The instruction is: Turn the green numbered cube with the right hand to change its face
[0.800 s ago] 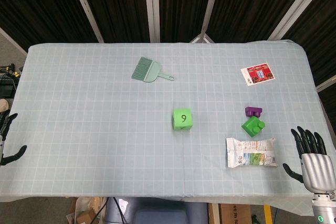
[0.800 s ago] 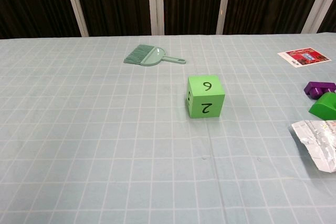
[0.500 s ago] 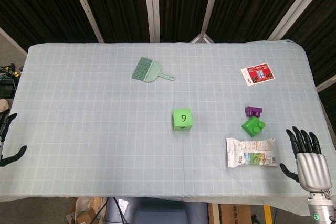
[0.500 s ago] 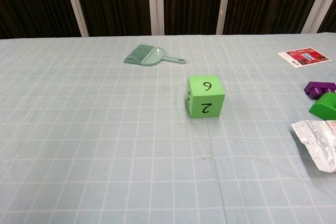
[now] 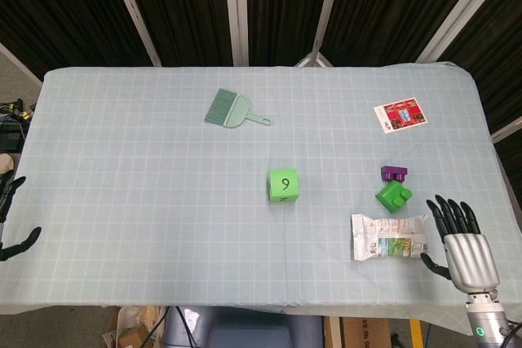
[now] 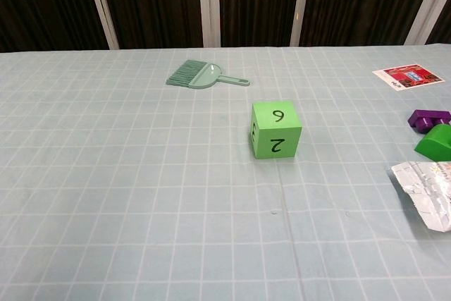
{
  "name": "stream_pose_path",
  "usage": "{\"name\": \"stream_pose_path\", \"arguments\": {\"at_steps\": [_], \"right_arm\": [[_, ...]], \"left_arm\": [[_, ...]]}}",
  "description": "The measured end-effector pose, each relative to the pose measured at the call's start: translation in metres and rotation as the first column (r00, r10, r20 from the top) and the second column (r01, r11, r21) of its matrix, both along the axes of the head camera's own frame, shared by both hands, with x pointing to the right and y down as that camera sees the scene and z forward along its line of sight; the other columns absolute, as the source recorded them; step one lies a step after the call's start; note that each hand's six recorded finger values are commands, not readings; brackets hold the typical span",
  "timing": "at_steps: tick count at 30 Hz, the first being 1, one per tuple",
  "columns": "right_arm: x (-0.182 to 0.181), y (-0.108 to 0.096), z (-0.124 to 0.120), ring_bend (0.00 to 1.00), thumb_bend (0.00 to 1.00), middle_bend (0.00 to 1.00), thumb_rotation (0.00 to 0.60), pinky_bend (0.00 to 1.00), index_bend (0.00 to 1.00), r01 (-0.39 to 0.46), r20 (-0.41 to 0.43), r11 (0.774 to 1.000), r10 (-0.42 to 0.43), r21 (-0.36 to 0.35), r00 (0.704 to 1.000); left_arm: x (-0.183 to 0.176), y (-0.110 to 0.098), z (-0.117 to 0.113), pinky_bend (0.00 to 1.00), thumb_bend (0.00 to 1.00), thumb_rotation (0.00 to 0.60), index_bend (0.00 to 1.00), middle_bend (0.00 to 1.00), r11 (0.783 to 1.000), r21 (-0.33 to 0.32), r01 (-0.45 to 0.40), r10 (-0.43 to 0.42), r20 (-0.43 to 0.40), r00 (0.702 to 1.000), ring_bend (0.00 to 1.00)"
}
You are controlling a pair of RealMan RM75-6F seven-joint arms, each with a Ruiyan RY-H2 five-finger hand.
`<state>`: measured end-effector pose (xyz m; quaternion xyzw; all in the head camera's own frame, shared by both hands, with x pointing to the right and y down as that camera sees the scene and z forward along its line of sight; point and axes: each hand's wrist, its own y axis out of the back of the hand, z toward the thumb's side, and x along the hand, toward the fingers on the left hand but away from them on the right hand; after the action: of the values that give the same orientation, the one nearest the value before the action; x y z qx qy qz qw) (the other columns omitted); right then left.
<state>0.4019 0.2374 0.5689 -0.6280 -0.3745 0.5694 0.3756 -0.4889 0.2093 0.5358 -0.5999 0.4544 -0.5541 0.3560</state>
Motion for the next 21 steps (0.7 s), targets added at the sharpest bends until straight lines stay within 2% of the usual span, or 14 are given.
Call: {"name": "stream_pose_path", "arguments": {"at_steps": [4,8,11,15,18,21], "right_arm": [[-0.019,-0.023,0.003,0.26,0.22,0.28,0.6,0.18,0.1,0.048,0.018,0.998,-0.048,-0.038,0.999],[-0.043,-0.052,0.011,0.49,0.22,0.49,0.6,0.4,0.12,0.078,0.027,0.988,-0.075,-0.134,0.997],[-0.053,-0.071,0.016,0.63,0.28,0.64,0.6,0.54,0.14,0.084,0.003,0.977,-0.085,-0.196,0.996],[-0.065,-0.092,0.022,0.73,0.47,0.76,0.6,0.62,0.16,0.089,-0.053,0.962,-0.106,-0.258,0.993],[-0.075,-0.106,0.025,0.77,0.59,0.81,0.6,0.64,0.17,0.099,-0.107,0.95,-0.135,-0.295,0.985],[-0.086,-0.117,0.029,0.78,0.66,0.82,0.6,0.64,0.17,0.103,-0.151,0.939,-0.16,-0.328,0.976]], "left_arm": [[-0.002,0.0,0.005,0.12,0.34,0.6,0.1,0.0,1.0,-0.022,0.008,-0.008,0.01,1.0,0.0],[-0.002,0.0,0.004,0.12,0.34,0.6,0.1,0.0,1.0,-0.022,0.011,-0.011,0.012,1.0,0.0],[-0.005,-0.001,0.004,0.12,0.34,0.6,0.1,0.0,0.999,-0.023,0.023,-0.023,0.015,1.0,0.0],[-0.006,-0.002,0.005,0.12,0.34,0.6,0.1,0.0,0.999,-0.026,0.03,-0.029,0.018,0.999,0.0],[-0.006,-0.002,0.006,0.12,0.34,0.6,0.1,0.0,0.999,-0.029,0.029,-0.029,0.022,0.999,0.0],[-0.006,-0.002,0.007,0.12,0.34,0.6,0.1,0.0,0.999,-0.033,0.03,-0.029,0.026,0.999,0.0]]}}
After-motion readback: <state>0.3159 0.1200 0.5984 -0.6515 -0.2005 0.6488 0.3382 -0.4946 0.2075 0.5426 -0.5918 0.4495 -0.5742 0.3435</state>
